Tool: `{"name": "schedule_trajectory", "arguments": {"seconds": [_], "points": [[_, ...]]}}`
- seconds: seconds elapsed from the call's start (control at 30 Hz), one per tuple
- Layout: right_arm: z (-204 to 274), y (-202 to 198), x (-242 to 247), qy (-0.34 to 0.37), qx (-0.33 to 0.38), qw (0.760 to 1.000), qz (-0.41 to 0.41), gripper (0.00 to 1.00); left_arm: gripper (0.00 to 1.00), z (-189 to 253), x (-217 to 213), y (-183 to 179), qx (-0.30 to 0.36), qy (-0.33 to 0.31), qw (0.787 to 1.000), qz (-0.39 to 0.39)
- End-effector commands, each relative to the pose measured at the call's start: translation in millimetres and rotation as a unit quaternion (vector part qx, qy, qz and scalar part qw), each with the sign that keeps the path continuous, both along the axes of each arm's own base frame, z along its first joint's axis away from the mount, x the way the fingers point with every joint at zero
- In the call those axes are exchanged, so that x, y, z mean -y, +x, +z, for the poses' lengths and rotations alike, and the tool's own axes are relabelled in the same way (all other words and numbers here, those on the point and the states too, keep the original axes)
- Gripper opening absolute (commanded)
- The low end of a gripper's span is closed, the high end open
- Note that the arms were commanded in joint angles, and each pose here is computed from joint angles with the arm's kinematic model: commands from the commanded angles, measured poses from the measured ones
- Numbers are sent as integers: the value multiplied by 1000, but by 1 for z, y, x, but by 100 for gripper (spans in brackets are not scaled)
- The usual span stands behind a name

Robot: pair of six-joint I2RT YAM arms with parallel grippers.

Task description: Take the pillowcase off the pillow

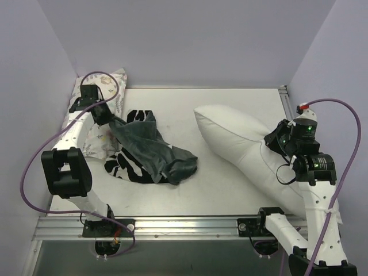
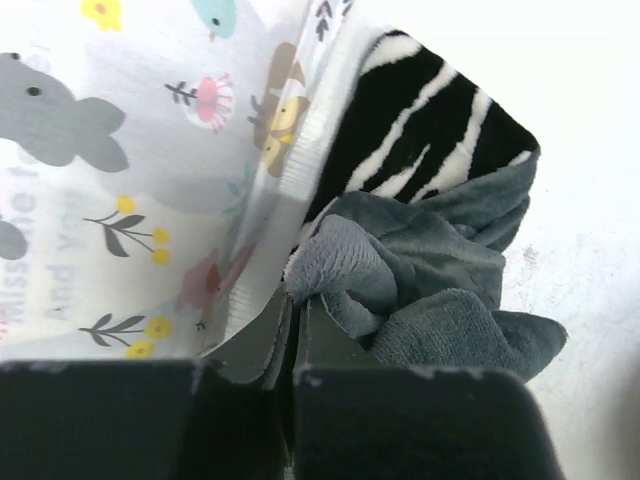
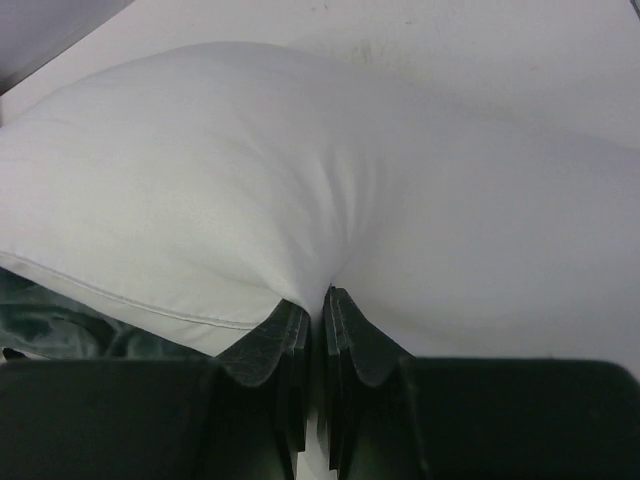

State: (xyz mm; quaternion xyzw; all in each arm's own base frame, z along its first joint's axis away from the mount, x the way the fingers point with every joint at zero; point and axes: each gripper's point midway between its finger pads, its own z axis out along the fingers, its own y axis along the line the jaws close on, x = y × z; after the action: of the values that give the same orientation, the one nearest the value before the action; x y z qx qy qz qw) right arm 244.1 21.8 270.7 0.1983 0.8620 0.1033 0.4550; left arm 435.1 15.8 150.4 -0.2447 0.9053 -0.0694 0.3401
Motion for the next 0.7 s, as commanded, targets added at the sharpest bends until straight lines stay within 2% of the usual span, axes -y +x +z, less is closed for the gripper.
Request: {"name": "schedule_trajectory", "arguments": {"seconds": [0.0,0.13,0.23,0.27,0.3,0.37,0.4,0.53,0.57,0.63,0.67], "points": [[67,21,-12,26,102,994,24,0,0,48,13,17,74,6,997,-28],[93,34,-16,35,134,990,27,0,0,58,52,13,83,3,993,-81],[104,57,-23,45,167,984,36,0,0,59,78,1,83,-4,991,-106],[94,68,-28,49,160,985,39,0,0,62,84,-4,88,-7,990,-110],[101,80,-32,49,188,980,43,0,0,55,99,-12,81,-10,989,-126],[75,100,-42,38,181,982,45,0,1,56,111,-20,88,-12,987,-137],[82,110,-60,38,209,975,64,0,1,46,118,-29,79,-15,986,-145],[42,139,-113,40,216,970,106,0,4,42,134,-46,84,-29,983,-162],[18,151,-121,33,195,975,104,0,7,45,137,-51,91,-33,981,-166],[0,161,-143,47,178,975,124,0,9,39,146,-62,87,-33,980,-178],[-21,167,-150,44,154,979,128,0,15,44,148,-66,96,-32,978,-182]]}}
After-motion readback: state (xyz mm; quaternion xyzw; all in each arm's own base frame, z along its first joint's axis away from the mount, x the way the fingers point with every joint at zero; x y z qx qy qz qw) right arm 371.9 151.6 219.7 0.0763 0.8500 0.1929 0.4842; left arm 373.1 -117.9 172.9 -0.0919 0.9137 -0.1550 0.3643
